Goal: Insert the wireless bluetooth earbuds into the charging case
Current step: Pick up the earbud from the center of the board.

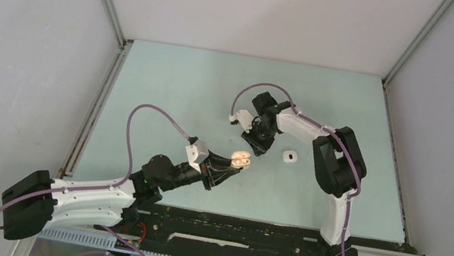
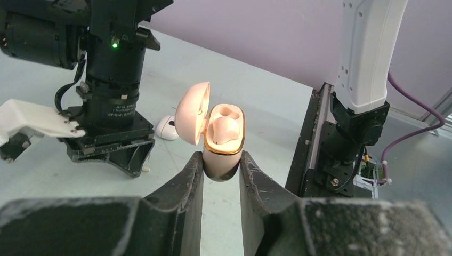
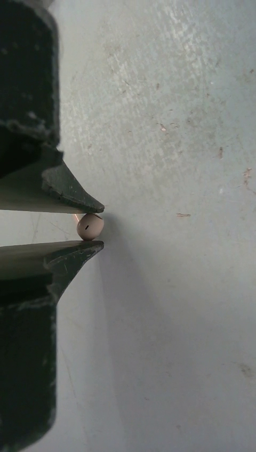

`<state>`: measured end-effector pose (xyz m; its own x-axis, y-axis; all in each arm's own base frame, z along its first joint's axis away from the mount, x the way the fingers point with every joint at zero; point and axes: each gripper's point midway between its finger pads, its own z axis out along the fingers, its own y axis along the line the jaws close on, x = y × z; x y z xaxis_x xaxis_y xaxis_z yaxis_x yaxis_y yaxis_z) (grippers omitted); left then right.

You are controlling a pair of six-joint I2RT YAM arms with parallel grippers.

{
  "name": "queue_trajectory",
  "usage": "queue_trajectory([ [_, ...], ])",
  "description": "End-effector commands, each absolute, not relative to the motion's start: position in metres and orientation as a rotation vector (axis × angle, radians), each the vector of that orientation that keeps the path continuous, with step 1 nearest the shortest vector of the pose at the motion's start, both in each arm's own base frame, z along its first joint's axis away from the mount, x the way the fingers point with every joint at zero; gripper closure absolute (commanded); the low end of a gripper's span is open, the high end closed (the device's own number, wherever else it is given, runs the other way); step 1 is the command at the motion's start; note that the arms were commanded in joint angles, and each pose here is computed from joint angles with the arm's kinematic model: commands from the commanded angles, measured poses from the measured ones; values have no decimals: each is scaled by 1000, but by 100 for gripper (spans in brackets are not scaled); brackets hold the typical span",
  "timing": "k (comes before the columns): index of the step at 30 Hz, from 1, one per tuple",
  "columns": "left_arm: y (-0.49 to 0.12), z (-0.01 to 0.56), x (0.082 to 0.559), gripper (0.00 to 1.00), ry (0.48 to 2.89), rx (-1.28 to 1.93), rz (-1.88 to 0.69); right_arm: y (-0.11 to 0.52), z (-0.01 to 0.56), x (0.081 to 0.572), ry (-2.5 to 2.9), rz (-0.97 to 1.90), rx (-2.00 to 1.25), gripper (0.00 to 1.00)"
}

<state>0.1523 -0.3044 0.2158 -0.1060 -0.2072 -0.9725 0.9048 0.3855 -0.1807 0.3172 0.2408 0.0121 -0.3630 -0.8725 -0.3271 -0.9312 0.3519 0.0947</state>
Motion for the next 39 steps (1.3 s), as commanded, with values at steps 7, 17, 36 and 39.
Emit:
queue_trajectory([
  [7,-304,227,164,100,1300,621,-1052,232,120,322,2259,547,-1371,100],
  [17,-302,232,188,100,1289,413,-1062,233,257,289,1845,663,-1239,100],
  [36,-318,250,198,100,1216,257,-1215,274,301,215,1437,867,-1373,100],
  [39,-318,254,197,100,1208,238,-1241,277,299,213,1428,836,-1394,100],
])
